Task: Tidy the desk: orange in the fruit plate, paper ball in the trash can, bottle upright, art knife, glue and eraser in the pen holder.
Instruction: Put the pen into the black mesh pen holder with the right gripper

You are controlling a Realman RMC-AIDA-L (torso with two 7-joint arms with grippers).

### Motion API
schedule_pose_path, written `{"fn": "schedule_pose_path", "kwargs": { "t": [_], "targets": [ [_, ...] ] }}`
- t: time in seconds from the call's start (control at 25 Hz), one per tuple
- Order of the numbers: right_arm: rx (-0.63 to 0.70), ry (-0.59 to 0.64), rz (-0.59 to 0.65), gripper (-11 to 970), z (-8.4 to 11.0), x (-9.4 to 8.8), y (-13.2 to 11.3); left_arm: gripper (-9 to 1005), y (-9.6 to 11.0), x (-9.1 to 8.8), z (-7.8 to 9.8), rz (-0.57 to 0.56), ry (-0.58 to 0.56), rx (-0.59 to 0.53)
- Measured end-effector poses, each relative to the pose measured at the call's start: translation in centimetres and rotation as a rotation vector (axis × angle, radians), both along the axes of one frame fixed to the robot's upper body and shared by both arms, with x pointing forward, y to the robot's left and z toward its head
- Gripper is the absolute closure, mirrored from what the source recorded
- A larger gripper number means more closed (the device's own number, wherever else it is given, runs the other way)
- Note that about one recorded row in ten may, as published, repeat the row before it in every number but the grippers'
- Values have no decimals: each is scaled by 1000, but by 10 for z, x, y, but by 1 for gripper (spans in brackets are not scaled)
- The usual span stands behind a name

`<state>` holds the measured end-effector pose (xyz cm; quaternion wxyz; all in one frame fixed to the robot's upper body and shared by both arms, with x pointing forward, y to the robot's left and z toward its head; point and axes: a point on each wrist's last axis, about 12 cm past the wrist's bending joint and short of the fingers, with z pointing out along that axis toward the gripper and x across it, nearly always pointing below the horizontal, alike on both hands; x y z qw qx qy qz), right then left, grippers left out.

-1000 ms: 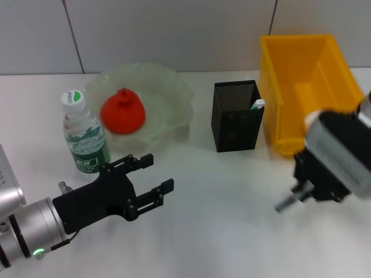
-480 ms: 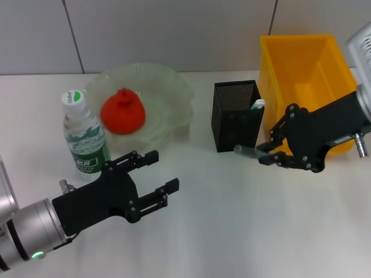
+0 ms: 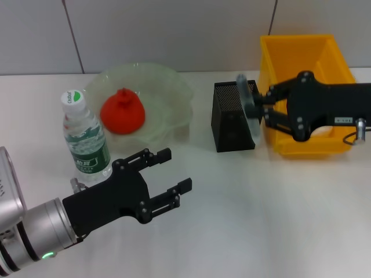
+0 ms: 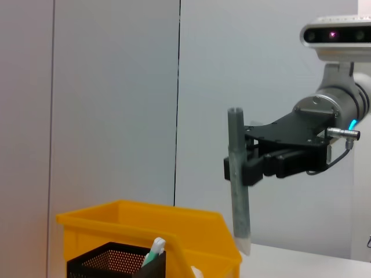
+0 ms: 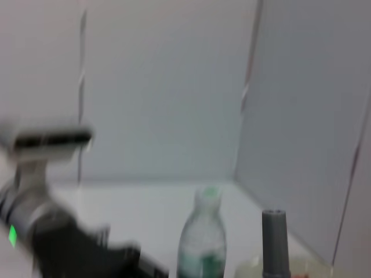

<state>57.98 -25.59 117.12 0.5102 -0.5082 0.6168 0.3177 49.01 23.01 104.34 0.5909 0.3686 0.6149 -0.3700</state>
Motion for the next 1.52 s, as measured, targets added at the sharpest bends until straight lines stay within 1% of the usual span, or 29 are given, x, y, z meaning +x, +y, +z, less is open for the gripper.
{"fn": "schedule_pose_path", "kwargs": {
  "t": [0.04, 0.08, 0.24, 0.48, 0.56, 0.6, 0.64, 0.68, 0.72, 0.8, 0.84, 0.88, 1.08, 1.12, 1.2, 1.24, 1.28, 1.32, 1.36, 1.4, 1.44, 1.48, 1.52],
  "targets": [
    [96, 11, -35, 824, -3, -1, -1, 304, -1, 2, 1, 6, 1, -7],
    [96, 11, -35, 825, -3, -1, -1, 304, -1, 2, 1, 5, -1, -7],
    [285, 29, -131, 826, -11, -2, -5, 304, 0, 3, 2, 1, -3, -3],
    [301, 21, -141, 826, -18, -1, -2, 304, 0, 2, 2, -14, -1, 2],
    [290, -2, -147, 827, -17, 1, -2, 304, -1, 1, 1, -23, -3, 7],
    [276, -32, -150, 827, -16, 2, -3, 304, -1, 1, 1, -23, -3, 7],
    [238, -112, -162, 827, -15, 3, -5, 304, -1, 1, 1, -23, -3, 7],
    [238, -112, -162, 827, -15, 3, -5, 304, -1, 1, 1, -23, -3, 7],
    [213, -164, -170, 827, -13, 4, -7, 304, -1, -3, -1, -34, -2, 12],
    [163, -274, -179, 827, -9, 6, -11, 304, -1, -4, -2, -33, -16, 17],
    [108, -399, -189, 827, -4, 8, -15, 304, -1, -4, -2, -33, -16, 17],
    [108, -399, -189, 827, -4, 8, -15, 304, -1, -4, -2, -33, -16, 17],
    [-48, -725, -198, 827, 2, 12, -22, 304, -2, -3, -1, -33, -45, 31],
    [-74, -783, -203, 827, 2, 12, -23, 304, -2, -2, -2, -27, -66, 46],
    [-131, -887, -204, 828, 0, 14, -23, 304, -1, -2, -2, -24, -73, 52],
    [-208, -991, -193, 828, -4, 15, -23, 304, -1, -2, -3, -20, -80, 56],
    [-208, -991, -193, 828, -4, 15, -23, 304, -1, -2, -3, -20, -80, 56],
    [-290, -1100, -180, 828, -9, 17, -21, 304, -1, -2, -3, -20, -80, 56],
    [-320, -1144, -178, 828, -11, 17, -20, 304, 0, -2, -4, -11, -83, 67],
    [-320, -1144, -178, 828, -11, 17, -20, 304, 0, -2, -4, -11, -83, 67],
    [-390, -1253, -171, 828, -16, 19, -16, 303, 1, -2, -5, -5, -81, 71],
    [-390, -1253, -171, 828, -16, 19, -16, 303, 1, -1, -6, 2, -82, 76],
    [-478, -1372, -169, 828, -23, 20, -14, 303, 1, -1, -6, 2, -82, 76]
  ]
}}
